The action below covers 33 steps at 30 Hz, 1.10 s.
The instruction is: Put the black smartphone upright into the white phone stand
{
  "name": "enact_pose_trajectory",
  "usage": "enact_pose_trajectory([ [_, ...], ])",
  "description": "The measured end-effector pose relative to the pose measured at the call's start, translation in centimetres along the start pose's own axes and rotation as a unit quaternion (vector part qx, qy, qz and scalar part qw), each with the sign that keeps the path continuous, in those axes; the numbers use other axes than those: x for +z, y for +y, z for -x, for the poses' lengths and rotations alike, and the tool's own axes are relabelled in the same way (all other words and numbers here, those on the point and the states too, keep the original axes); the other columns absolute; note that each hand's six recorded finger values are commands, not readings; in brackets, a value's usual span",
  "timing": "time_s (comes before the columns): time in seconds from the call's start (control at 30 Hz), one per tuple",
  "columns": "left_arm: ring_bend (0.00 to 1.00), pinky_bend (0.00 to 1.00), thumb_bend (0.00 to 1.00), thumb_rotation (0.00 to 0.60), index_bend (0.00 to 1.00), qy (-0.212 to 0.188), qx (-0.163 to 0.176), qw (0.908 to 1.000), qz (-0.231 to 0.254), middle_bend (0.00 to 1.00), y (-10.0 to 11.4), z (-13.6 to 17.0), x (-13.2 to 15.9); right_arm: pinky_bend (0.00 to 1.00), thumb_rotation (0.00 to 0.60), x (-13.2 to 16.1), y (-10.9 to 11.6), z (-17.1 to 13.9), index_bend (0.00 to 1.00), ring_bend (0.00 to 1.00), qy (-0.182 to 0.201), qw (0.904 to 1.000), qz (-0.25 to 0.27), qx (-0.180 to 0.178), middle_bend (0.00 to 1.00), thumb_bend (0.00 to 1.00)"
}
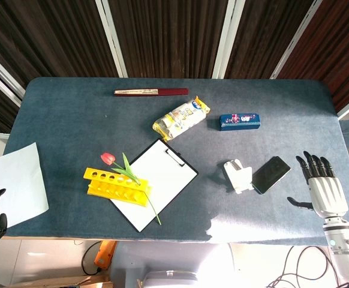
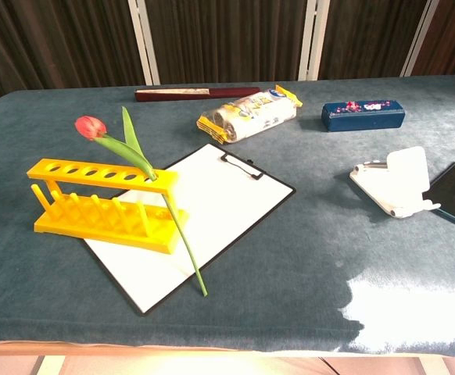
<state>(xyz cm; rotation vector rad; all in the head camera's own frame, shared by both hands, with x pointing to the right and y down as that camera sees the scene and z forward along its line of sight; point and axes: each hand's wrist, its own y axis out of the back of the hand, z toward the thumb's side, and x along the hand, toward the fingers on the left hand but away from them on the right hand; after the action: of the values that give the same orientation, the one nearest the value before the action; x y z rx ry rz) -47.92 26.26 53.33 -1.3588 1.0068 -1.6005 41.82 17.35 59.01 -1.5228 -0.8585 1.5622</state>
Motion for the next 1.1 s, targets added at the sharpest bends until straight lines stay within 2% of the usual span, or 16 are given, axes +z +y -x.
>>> enact_pose_trajectory([
  [0.3, 0.1, 0.26, 0.53, 0.6, 0.19, -0.004, 0.001, 1.0, 0.002, 0.12, 0.1, 0.0, 0.1, 0.11, 0.6, 0.1, -0.3, 0.3, 0.0, 0.01, 0.004, 0.9999, 0.002, 0.013, 0.02, 0.18],
  [0.47, 0.1, 0.26, 0.54, 0.6, 0.19, -0.007, 0.003, 1.0, 0.001, 0.12, -0.1, 0.0, 0.2, 0.11, 0.6, 0.2, -0.8, 0.6, 0.0, 0.01, 0.011, 0.9994, -0.004, 0.033, 0.02, 0.18],
  [0.67, 0.1, 0.26, 0.53, 0.6, 0.19, -0.015, -0.019, 0.9997, -0.004, 0.12, -0.9, -0.2, 0.5, 0.09, 0.6, 0.4, -2.0, 1.7, 0.0, 0.01, 0.026, 0.9962, -0.018, 0.081, 0.02, 0.18],
  [0.87, 0.1, 0.26, 0.54, 0.6, 0.19, -0.019, -0.03, 0.9993, -0.007, 0.12, -1.4, -0.2, 0.7, 0.07, 0.6, -0.1, -3.7, 4.5, 0.0, 0.0, 0.037, 0.9906, -0.041, 0.125, 0.02, 0.18],
  [1.1, 0.1, 0.26, 0.53, 0.6, 0.19, -0.014, -0.034, 0.9993, -0.012, 0.12, -1.5, -0.1, 0.7, 0.13, 0.6, -1.5, -6.1, 8.9, 0.0, 0.01, 0.051, 0.9752, -0.089, 0.196, 0.02, 0.18],
])
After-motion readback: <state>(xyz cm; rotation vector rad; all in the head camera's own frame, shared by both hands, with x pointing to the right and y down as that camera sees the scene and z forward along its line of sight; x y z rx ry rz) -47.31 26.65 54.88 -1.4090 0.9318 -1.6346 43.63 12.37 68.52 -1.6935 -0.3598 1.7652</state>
